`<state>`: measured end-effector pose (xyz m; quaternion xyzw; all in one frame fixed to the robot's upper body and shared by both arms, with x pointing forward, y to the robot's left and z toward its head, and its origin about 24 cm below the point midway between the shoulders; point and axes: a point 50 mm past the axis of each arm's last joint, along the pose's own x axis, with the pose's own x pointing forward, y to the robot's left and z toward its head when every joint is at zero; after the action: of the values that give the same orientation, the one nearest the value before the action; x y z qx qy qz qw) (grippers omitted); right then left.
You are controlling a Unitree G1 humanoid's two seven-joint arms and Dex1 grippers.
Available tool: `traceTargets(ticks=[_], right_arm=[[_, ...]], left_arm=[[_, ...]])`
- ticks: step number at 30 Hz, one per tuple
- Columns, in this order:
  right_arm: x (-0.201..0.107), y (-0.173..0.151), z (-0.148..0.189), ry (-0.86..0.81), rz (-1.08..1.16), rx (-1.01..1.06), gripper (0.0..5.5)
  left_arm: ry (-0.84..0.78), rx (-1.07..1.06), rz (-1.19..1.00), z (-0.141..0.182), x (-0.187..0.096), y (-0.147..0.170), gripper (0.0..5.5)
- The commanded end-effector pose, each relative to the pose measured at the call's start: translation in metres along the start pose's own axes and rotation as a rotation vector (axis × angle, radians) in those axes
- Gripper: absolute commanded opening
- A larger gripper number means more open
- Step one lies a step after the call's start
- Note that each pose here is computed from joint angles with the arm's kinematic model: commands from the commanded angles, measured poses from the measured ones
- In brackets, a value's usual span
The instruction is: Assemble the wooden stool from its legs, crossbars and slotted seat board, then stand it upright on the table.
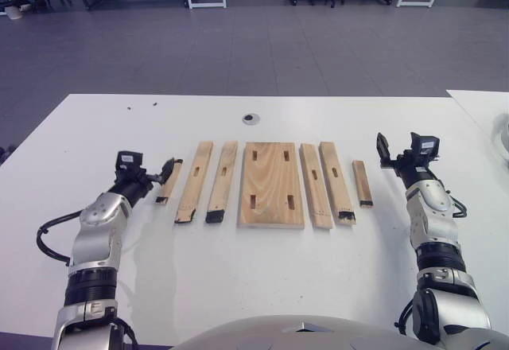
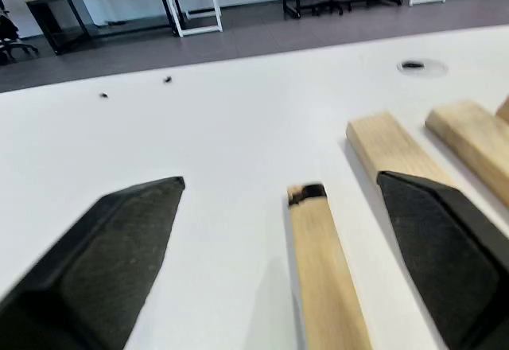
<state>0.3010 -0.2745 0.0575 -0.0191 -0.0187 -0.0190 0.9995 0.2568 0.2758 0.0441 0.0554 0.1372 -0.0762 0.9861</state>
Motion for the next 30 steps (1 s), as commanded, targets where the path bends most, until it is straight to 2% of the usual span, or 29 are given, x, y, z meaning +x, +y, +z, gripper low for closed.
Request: traceTargets(ticks=[1,5,11,15,19,21,23,24,26,28,30], right_arm=[[0.002,-0.002,0.001,0.022,0.008,-0.038,4.32],[0.003,-0.001,0.000,0.030,0.014,-0.049,4.32],[0.001,-0.002,-0.004,0.050,0.009,-0.058,4.32],[0.001,0.002,-0.004,0.058,0.015,-0.032,4.32],[0.003,0.011,0.002,0.033,0.075,0.015,4.32],[0.003,0.018,0.008,0.007,0.124,0.087,4.32],[0.004,0.037,0.030,-0.057,0.253,0.274,4.32],[0.005,0.053,0.045,-0.093,0.347,0.394,4.32],[0.007,0.094,0.079,-0.150,0.560,0.644,4.32],[0.007,0.124,0.103,-0.164,0.703,0.808,4.32],[0.006,0.146,0.119,-0.162,0.797,0.936,4.32]], left_arm=[[0.121,-0.009,-0.019,-0.020,-0.003,-0.002,4.29],[0.160,-0.035,-0.042,-0.028,-0.005,-0.006,3.74],[0.200,-0.033,-0.077,-0.034,-0.007,-0.011,2.58],[0.263,-0.007,-0.069,-0.046,-0.009,-0.011,1.81],[0.292,-0.031,-0.002,-0.058,-0.015,-0.003,1.30],[0.107,0.017,0.071,-0.033,-0.010,0.008,1.30],[-0.234,0.035,0.058,0.032,0.004,0.005,1.30],[-0.367,0.055,-0.005,0.062,0.011,-0.008,1.30],[-0.553,0.144,-0.231,0.107,0.029,-0.059,1.30],[-0.661,0.265,-0.432,0.131,0.035,-0.108,1.29],[-0.731,0.341,-0.546,0.145,0.036,-0.141,1.29]])
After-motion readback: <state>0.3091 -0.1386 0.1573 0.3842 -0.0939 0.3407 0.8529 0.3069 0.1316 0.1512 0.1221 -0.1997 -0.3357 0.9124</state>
